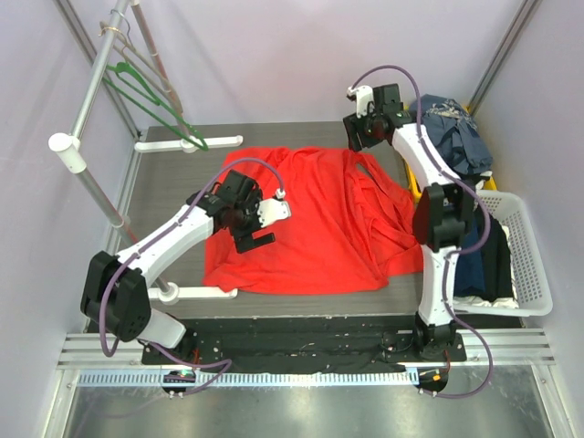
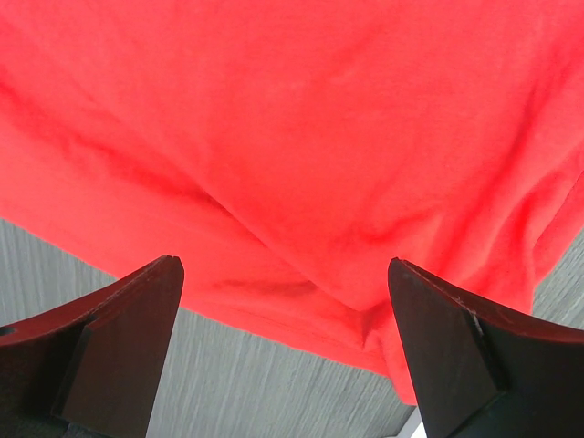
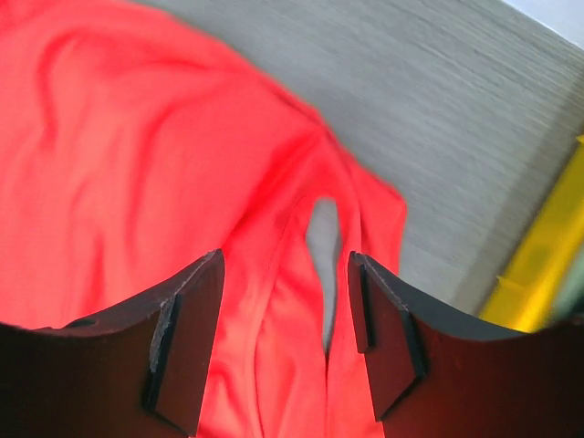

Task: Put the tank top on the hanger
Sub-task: Adjust the tank top at the center of the board.

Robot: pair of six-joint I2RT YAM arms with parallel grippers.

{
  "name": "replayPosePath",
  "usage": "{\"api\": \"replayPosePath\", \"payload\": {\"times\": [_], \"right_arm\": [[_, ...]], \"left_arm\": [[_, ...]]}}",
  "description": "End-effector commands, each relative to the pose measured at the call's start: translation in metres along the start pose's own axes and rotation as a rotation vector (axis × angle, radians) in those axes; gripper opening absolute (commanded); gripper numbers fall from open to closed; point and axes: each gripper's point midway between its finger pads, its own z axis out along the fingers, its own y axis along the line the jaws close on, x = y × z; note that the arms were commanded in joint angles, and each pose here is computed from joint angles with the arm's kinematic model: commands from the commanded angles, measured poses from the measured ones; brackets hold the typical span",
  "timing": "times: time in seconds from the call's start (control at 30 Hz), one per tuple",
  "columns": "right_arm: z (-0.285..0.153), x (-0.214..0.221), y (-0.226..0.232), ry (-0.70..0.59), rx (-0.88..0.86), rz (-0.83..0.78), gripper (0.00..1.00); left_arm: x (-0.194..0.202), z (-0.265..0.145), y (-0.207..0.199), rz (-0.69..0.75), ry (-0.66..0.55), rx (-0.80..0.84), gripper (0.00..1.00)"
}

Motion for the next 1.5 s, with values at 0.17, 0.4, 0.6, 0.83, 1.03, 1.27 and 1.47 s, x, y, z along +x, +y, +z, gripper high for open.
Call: {"api": "replayPosePath", "payload": {"times": [0.17, 0.4, 0.6, 0.83, 1.03, 1.27, 1.47], "right_arm": [[0.072, -0.024, -0.007, -0.07, 0.036, 0.2, 0.66], [0.104, 0.001, 0.007, -0.033, 0.009, 0.257, 0.65], [0.129, 0.026, 0.028, 0.033, 0.006, 0.216, 0.66], [0.146, 0.046, 0.043, 0.083, 0.012, 0.188, 0.66], [0.148, 0.047, 0.047, 0.083, -0.011, 0.191, 0.27], [0.099, 0.003, 0.083, -0.013, -0.228, 0.149, 0.01], [0.008, -0.016, 0.144, -0.061, -0.461, 0.005, 0.01]], "left_arm": [[0.014, -0.01, 0.012, -0.073, -0.032, -0.078, 1.0], [0.023, -0.009, 0.015, -0.095, -0.023, -0.083, 1.0], [0.024, -0.008, 0.015, -0.106, -0.021, -0.083, 1.0], [0.027, -0.009, 0.014, -0.107, -0.015, -0.085, 1.0], [0.03, -0.01, 0.014, -0.098, -0.011, -0.095, 1.0], [0.03, -0.016, 0.02, -0.105, -0.014, -0.13, 1.0], [0.03, -0.027, 0.04, -0.125, -0.007, -0.212, 1.0]]}}
